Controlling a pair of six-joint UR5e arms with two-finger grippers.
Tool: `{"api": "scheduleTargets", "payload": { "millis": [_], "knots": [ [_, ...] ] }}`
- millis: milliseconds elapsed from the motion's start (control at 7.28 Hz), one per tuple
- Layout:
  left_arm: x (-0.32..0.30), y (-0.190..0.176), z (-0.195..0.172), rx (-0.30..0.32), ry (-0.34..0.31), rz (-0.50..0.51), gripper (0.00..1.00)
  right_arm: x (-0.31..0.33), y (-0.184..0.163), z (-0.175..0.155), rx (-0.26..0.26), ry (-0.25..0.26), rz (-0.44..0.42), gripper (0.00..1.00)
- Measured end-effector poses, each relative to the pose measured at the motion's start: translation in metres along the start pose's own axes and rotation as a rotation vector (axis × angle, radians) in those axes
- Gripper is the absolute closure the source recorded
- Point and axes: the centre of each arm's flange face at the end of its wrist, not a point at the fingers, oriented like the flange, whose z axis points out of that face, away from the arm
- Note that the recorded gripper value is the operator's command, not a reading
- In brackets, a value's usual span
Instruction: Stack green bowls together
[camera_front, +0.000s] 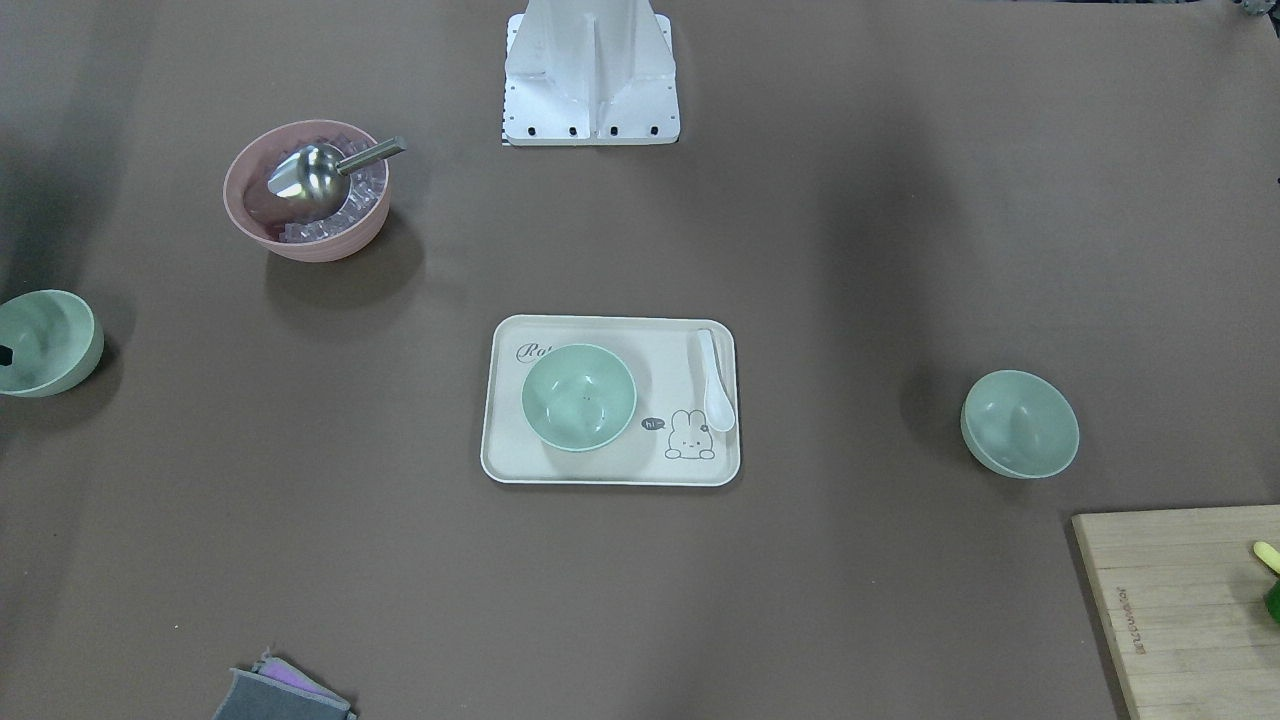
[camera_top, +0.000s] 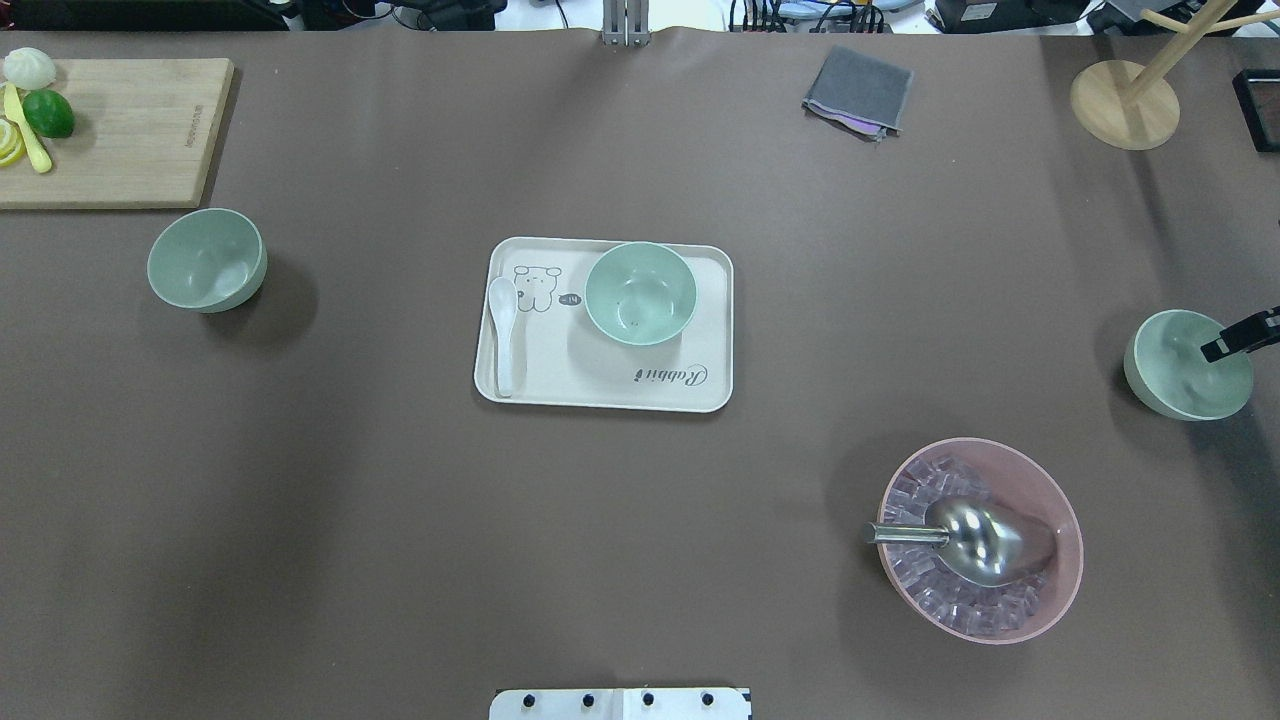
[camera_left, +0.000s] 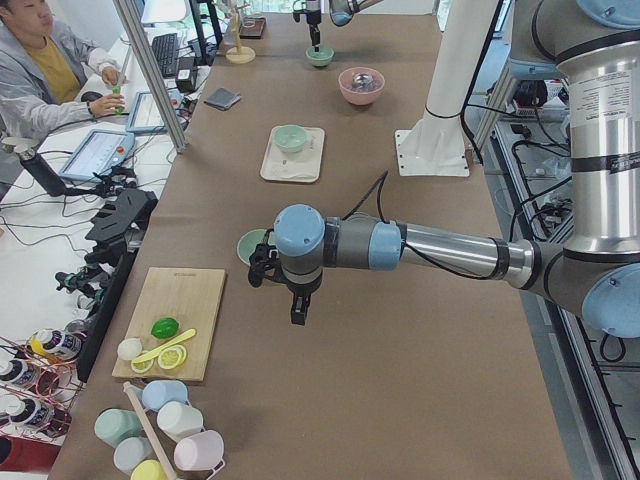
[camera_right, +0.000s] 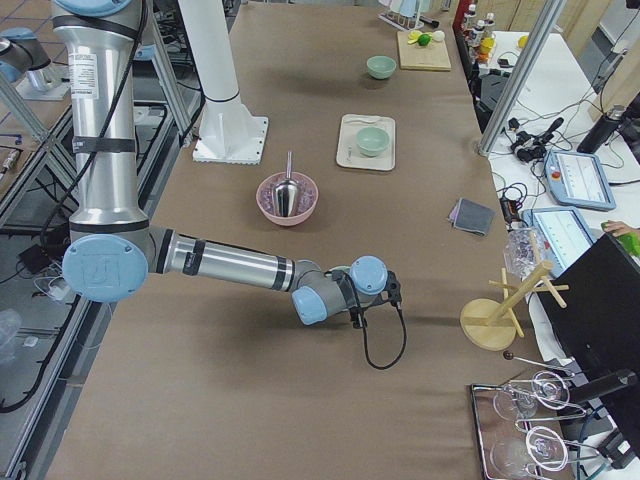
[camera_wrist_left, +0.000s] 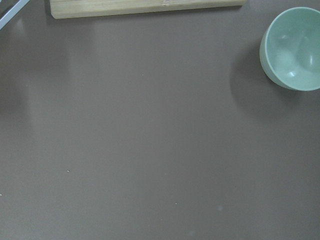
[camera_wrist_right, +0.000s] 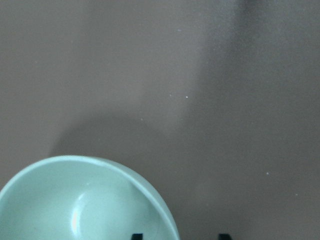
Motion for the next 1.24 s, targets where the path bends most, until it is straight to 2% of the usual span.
{"api": "scheduleTargets", "payload": {
  "millis": [412,687,962,1237],
  "knots": [
    [0.007,-0.001,0.008,-0.017,0.055,-0.054,0.02,-0.001,0.005,0.001,-0.008,-0.019,0.009,1.00],
    [0.008,-0.001,0.012,-0.025,0.086,-0.075,0.02,-0.020,-0.009,-0.010,0.015,-0.029,0.013,1.00],
    [0.025,-0.012,0.021,-0.042,0.096,-0.098,0.02,-0.081,-0.067,-0.031,0.068,-0.065,0.079,1.00],
    [0.067,-0.033,0.051,-0.056,0.101,-0.114,0.02,-0.174,-0.137,-0.040,0.095,-0.121,0.174,1.00]
  ]
}}
